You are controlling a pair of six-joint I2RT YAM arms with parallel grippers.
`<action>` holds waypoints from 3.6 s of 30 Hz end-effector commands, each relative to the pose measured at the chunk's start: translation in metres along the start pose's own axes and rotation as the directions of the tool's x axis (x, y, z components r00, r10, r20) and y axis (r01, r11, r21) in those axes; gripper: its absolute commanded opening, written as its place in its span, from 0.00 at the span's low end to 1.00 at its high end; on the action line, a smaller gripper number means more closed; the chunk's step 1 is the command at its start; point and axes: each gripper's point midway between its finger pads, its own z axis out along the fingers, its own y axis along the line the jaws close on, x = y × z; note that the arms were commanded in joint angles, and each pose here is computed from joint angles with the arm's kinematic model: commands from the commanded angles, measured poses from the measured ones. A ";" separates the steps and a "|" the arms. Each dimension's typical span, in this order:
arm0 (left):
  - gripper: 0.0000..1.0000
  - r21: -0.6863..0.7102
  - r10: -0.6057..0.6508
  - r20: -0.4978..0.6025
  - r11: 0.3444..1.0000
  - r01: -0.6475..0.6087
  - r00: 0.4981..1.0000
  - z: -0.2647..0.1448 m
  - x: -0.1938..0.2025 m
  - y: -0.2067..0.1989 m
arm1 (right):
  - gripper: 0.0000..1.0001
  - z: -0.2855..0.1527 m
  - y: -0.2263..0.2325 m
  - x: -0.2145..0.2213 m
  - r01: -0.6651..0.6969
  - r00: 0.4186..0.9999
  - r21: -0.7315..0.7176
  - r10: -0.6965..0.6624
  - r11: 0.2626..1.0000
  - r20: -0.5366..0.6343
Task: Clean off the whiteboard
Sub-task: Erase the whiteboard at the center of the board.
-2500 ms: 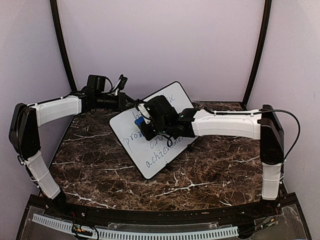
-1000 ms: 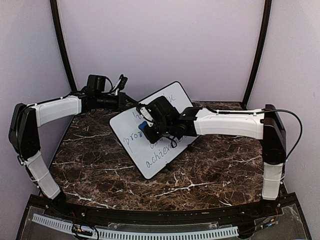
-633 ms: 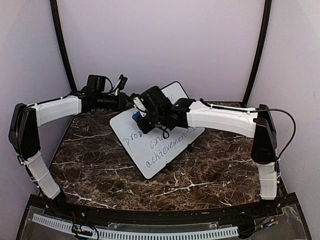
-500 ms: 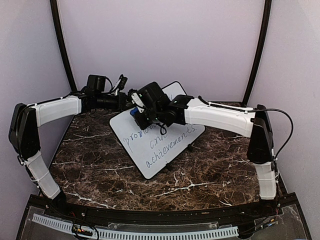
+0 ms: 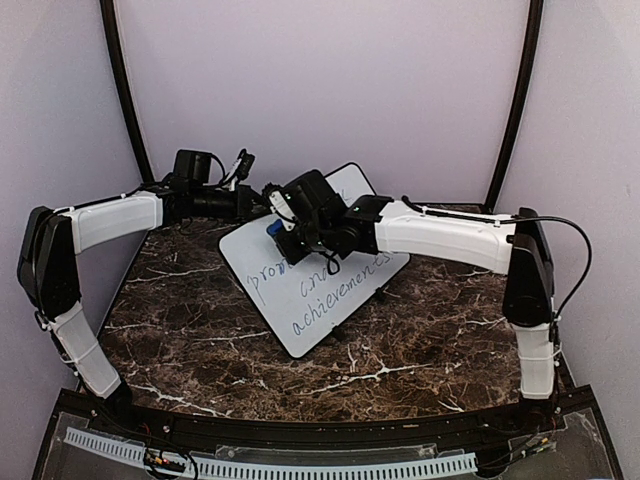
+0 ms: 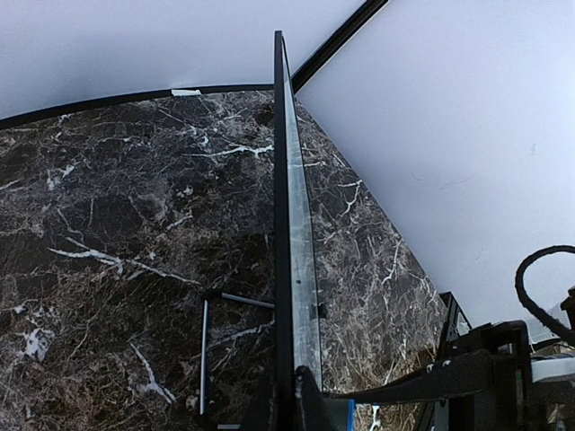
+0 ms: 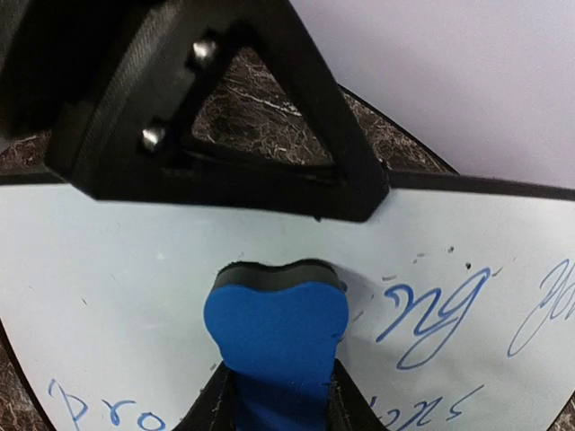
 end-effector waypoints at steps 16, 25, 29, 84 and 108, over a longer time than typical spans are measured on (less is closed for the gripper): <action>0.00 0.046 0.051 0.013 0.998 -0.051 0.999 -0.013 -0.003 -0.025 | 0.29 0.004 -0.017 0.029 0.001 0.998 0.049 0.002 0.999 -0.066; 0.00 0.047 0.052 0.012 0.998 -0.053 0.999 -0.013 -0.003 -0.025 | 0.29 0.020 -0.017 0.005 0.027 0.998 0.077 -0.023 0.997 -0.054; 0.00 0.046 0.053 0.012 0.998 -0.053 0.999 -0.013 -0.003 -0.025 | 0.29 0.019 -0.018 0.017 0.024 0.997 0.080 -0.019 0.997 -0.074; 0.00 0.003 -0.021 0.092 1.000 0.021 0.996 -0.042 -0.038 -0.047 | 0.29 -0.021 -0.025 0.020 -0.028 0.998 0.021 0.029 0.999 -0.050; 0.00 0.048 -0.021 0.115 0.999 0.015 0.993 -0.048 -0.041 -0.057 | 0.29 -0.021 -0.025 0.021 -0.024 0.998 0.018 0.025 1.000 -0.049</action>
